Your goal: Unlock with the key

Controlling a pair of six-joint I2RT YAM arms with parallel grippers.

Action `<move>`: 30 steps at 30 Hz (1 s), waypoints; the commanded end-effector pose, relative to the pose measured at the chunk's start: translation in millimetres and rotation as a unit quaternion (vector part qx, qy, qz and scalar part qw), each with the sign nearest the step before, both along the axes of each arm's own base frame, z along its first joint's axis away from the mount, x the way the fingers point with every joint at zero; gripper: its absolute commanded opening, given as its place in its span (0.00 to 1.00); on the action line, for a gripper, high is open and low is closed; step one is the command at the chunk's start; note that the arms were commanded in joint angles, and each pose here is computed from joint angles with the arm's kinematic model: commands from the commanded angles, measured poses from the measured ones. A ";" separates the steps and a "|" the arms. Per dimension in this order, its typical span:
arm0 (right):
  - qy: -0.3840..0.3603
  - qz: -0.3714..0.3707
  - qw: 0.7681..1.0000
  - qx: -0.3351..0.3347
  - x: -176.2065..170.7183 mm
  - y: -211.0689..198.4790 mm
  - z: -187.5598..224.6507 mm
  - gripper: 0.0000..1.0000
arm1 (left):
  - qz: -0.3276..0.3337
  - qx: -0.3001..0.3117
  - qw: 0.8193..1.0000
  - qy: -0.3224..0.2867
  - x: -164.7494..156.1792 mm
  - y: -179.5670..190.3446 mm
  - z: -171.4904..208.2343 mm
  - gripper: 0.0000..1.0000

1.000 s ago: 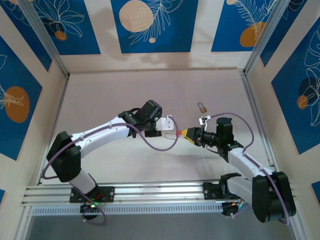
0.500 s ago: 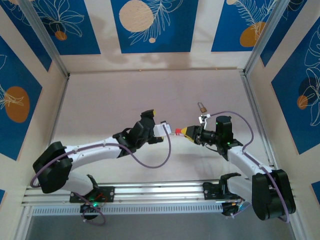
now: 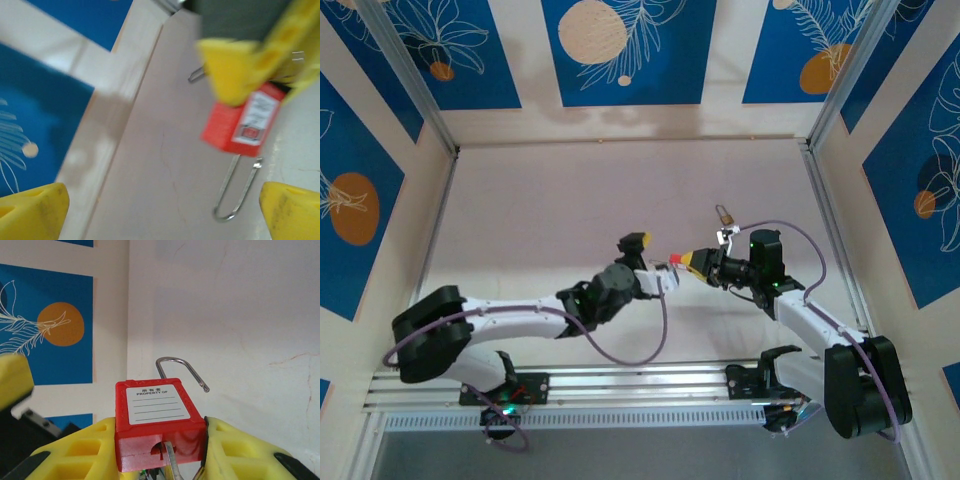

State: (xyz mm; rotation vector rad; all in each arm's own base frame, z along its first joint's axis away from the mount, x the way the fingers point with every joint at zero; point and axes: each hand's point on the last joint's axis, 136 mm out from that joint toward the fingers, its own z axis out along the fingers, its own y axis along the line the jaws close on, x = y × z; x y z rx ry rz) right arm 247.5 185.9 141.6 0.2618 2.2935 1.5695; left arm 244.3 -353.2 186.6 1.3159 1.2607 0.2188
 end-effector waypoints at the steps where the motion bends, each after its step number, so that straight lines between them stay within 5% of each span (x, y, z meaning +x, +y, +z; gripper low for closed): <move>1: -0.019 -0.011 1.000 0.008 11.5 1.7 18.5 0.30 | 0.001 0.013 0.996 -0.088 -3.5 -11.5 11.1 0.93; 16: -0.011 -0.013 1.000 0.014 3.4 2.7 18.1 0.30 | 0.033 0.048 0.976 -0.212 10.7 -43.0 1.7 0.73; 30: -0.004 -0.007 1.000 0.016 -2.8 5.2 14.5 0.30 | 0.031 0.080 0.971 -0.225 14.2 -51.6 -16.5 0.61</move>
